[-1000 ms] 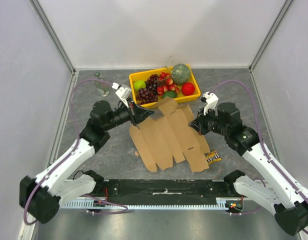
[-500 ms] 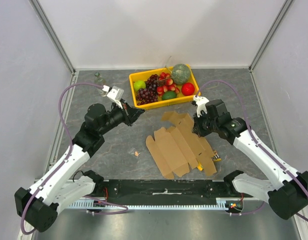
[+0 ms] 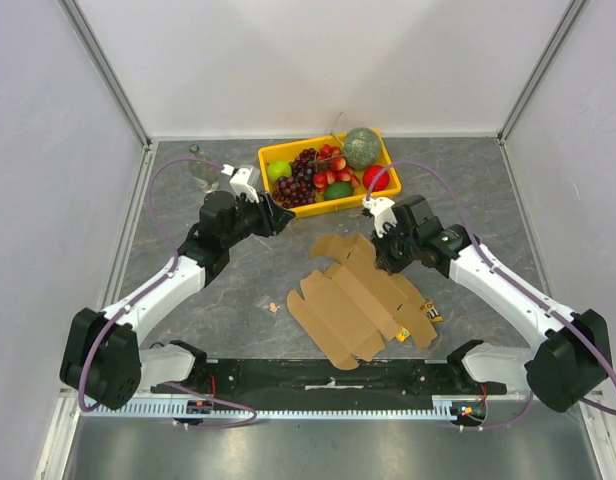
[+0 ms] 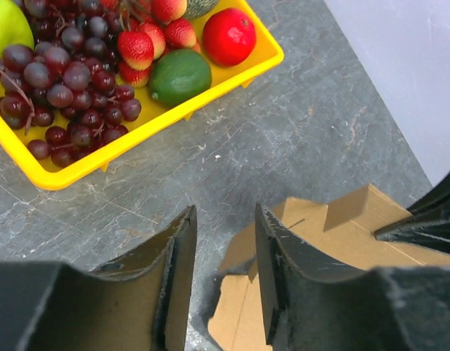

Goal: Fold the paper box

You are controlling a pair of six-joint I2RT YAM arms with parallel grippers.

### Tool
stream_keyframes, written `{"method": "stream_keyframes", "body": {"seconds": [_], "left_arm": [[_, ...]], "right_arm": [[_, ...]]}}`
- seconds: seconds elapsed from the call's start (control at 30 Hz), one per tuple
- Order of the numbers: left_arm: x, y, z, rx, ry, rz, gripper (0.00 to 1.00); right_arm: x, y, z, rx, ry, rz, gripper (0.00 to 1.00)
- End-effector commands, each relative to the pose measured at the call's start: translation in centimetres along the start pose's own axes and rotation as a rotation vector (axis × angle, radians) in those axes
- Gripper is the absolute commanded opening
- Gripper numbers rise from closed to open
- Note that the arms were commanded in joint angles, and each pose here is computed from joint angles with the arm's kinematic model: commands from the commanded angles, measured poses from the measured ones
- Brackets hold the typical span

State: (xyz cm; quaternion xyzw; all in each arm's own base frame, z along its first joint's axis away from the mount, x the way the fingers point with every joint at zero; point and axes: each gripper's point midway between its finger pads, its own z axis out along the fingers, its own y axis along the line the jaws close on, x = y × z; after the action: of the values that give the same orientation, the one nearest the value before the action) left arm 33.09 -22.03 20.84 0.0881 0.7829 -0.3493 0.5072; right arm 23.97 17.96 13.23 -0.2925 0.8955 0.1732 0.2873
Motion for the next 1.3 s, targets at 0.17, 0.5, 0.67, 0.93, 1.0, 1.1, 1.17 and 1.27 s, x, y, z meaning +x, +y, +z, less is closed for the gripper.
{"method": "stream_keyframes", "body": {"seconds": [0.17, 0.5, 0.67, 0.93, 1.0, 1.1, 1.17, 1.27], "left_arm": [[2.3, 2.4, 2.0, -0.025, -0.015, -0.011, 0.47], [6.8, 4.1, 2.9, -0.013, 0.075, -0.022, 0.47], [8.6, 4.4, 3.4, 0.01, 0.125, -0.02, 0.46], [10.9, 4.7, 3.3, 0.044, 0.17, -0.015, 0.44], [11.3, 4.5, 3.3, 0.065, 0.18, -0.011, 0.43], [12.0, 4.1, 3.3, 0.11, 0.198, -0.003, 0.42], [12.3, 3.6, 3.2, 0.147, 0.207, 0.006, 0.41], [12.7, 3.1, 3.0, 0.193, 0.215, 0.025, 0.4]], "right_arm": [[-4.0, 2.5, 1.2, -0.016, -0.055, -0.172, 0.0], [-4.3, 2.7, 2.9, 0.041, -0.029, -0.267, 0.0], [-4.6, 3.0, 4.0, 0.051, -0.018, -0.294, 0.0], [-4.7, 2.5, 5.5, 0.106, 0.013, -0.332, 0.0], [-4.5, 2.3, 5.9, 0.113, 0.024, -0.337, 0.0], [-4.3, 2.1, 6.4, 0.122, 0.038, -0.34, 0.0], [-4.0, 2.0, 6.8, 0.123, 0.049, -0.344, 0.0], [-3.9, 1.9, 7.2, 0.126, 0.061, -0.352, 0.0]]}}
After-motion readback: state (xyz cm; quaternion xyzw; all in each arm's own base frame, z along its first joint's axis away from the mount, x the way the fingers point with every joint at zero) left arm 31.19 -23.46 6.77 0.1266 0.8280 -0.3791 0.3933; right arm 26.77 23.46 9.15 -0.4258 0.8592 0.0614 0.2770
